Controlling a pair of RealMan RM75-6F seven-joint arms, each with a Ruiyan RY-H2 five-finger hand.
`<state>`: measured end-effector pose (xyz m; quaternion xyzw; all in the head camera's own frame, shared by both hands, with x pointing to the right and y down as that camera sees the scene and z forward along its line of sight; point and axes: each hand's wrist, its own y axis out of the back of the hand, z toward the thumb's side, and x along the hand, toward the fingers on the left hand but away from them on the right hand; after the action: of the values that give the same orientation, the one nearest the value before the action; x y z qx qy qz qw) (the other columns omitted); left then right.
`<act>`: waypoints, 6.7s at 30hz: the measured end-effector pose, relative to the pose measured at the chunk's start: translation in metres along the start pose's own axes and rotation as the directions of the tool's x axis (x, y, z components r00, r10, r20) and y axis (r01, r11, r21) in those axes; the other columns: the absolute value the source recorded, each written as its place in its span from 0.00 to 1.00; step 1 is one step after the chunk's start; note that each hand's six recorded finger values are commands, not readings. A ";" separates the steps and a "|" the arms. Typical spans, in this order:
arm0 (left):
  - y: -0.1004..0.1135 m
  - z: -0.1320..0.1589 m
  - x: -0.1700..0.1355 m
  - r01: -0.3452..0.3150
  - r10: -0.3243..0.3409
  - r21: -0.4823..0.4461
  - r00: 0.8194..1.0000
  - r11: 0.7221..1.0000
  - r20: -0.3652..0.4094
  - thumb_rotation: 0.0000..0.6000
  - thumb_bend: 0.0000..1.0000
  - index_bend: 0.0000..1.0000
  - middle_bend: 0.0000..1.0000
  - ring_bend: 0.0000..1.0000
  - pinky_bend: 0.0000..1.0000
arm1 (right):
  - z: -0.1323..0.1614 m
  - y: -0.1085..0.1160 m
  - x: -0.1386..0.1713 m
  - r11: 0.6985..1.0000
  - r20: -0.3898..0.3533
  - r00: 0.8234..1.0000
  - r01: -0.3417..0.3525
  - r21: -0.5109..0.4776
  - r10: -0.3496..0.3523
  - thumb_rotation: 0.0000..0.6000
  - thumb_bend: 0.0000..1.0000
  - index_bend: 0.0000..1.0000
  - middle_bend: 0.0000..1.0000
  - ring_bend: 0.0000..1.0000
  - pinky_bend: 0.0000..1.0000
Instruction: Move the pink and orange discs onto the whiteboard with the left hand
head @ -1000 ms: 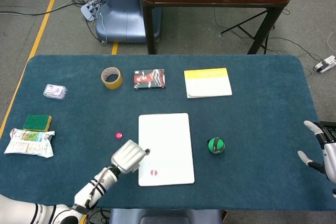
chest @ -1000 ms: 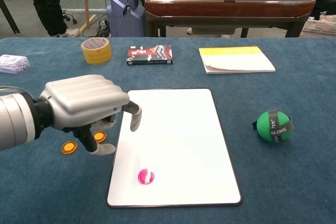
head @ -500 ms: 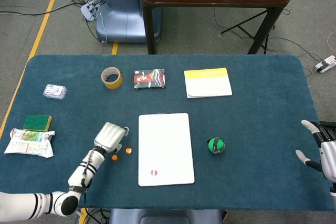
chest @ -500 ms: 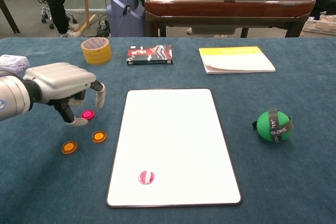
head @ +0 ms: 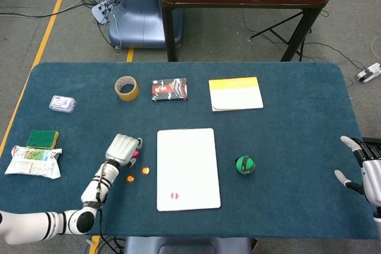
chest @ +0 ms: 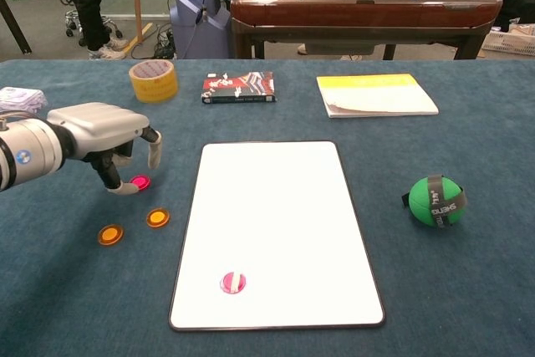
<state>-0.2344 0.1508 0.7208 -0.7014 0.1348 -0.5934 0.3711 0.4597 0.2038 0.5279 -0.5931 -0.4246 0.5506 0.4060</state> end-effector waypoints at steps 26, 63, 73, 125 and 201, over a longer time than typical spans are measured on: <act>-0.009 -0.002 0.006 0.032 -0.031 0.021 0.999 0.999 -0.026 1.00 0.28 0.52 1.00 0.96 1.00 | 0.000 -0.001 -0.001 1.000 -0.001 1.000 -0.005 0.003 0.005 1.00 0.14 0.20 0.25 0.27 0.40; 0.011 0.023 -0.006 -0.002 0.003 -0.004 0.999 1.000 0.036 1.00 0.28 0.61 1.00 0.97 1.00 | 0.000 0.000 -0.001 1.000 -0.003 1.000 -0.005 0.001 0.005 1.00 0.14 0.20 0.25 0.27 0.40; 0.040 0.081 -0.042 -0.084 0.070 0.060 0.975 0.995 0.212 1.00 0.28 0.61 1.00 0.97 1.00 | 0.000 0.002 0.001 1.000 -0.006 1.000 -0.002 -0.004 0.002 1.00 0.13 0.20 0.25 0.27 0.40; 0.027 0.088 -0.065 -0.052 0.030 0.097 0.976 0.994 0.216 1.00 0.28 0.51 1.00 0.96 1.00 | -0.012 0.014 0.010 0.999 0.010 0.999 0.035 -0.039 -0.034 1.00 0.13 0.20 0.26 0.27 0.40; -0.041 0.006 -0.066 0.073 -0.074 0.015 0.996 0.997 0.049 1.00 0.28 0.61 1.00 0.96 1.00 | -0.008 0.007 0.003 1.000 0.016 1.000 0.010 -0.018 -0.009 1.00 0.13 0.20 0.26 0.27 0.40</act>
<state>-0.2562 0.2233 0.7003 -0.7180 0.0956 -0.5900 0.3567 0.4679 0.2046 0.5205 -0.5903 -0.4357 0.5496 0.3996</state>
